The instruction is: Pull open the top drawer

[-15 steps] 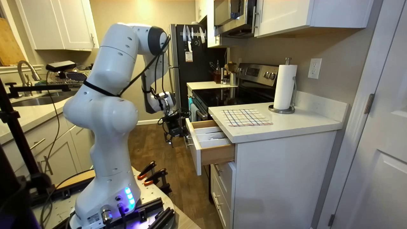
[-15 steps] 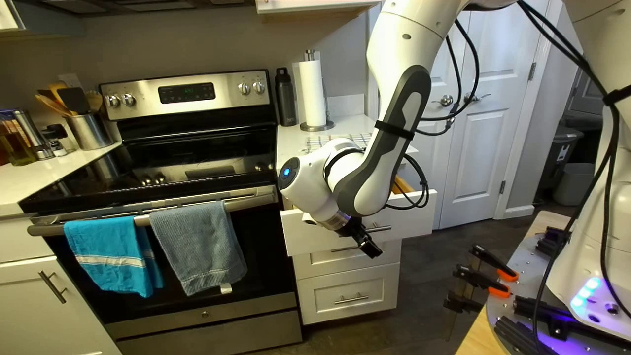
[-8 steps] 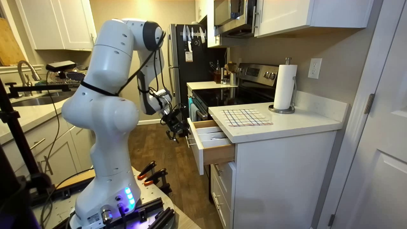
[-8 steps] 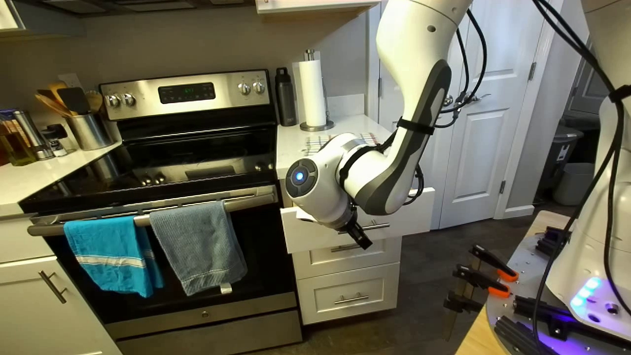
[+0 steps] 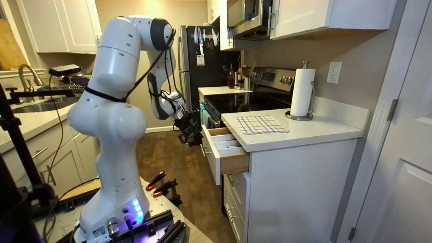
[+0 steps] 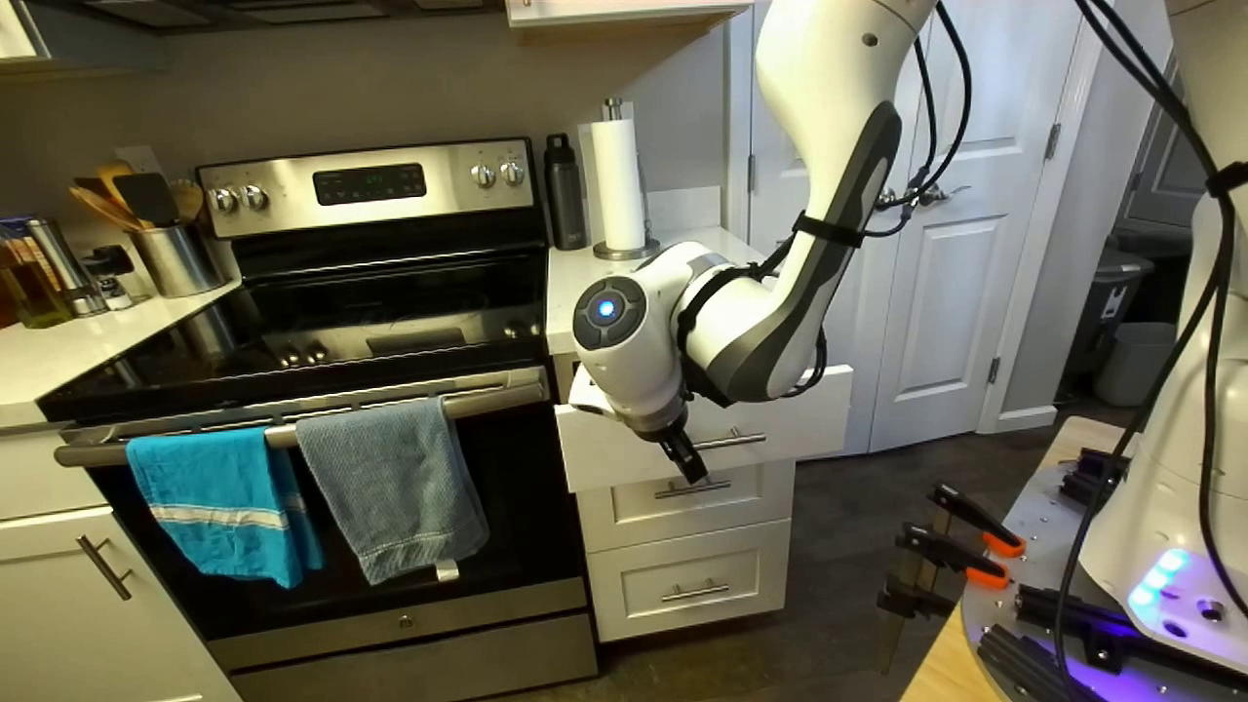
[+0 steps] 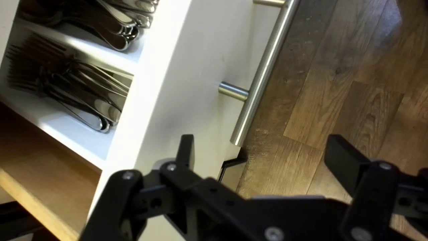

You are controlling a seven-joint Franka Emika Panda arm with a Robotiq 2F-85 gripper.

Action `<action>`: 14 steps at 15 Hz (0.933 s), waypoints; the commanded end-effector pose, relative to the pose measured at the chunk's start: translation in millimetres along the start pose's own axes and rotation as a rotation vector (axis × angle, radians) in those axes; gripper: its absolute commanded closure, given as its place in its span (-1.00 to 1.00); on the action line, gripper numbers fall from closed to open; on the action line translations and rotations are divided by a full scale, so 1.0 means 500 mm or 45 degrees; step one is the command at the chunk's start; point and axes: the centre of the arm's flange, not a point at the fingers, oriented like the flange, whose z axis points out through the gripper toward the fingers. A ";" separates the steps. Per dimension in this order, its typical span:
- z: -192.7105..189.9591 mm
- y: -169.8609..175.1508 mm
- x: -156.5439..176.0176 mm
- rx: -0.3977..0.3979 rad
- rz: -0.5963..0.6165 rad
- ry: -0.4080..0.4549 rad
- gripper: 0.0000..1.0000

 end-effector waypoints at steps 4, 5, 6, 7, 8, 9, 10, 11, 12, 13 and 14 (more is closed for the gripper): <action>-0.037 0.057 -0.060 0.216 0.253 0.094 -1.00; -0.040 0.067 -0.062 0.252 0.291 0.108 -1.00; -0.044 0.075 -0.063 0.277 0.328 0.120 -1.00; -0.048 0.081 -0.065 0.297 0.357 0.135 -1.00; -0.053 0.087 -0.066 0.311 0.387 0.145 -1.00; -0.062 0.091 -0.067 0.319 0.412 0.160 -1.00; -0.072 0.094 -0.070 0.319 0.436 0.176 -1.00; -0.083 0.096 -0.069 0.307 0.453 0.191 -1.00; -0.092 0.101 -0.068 0.302 0.462 0.202 -1.00; -0.098 0.105 -0.067 0.297 0.471 0.210 -1.00; -0.103 0.109 -0.071 0.292 0.476 0.219 -1.00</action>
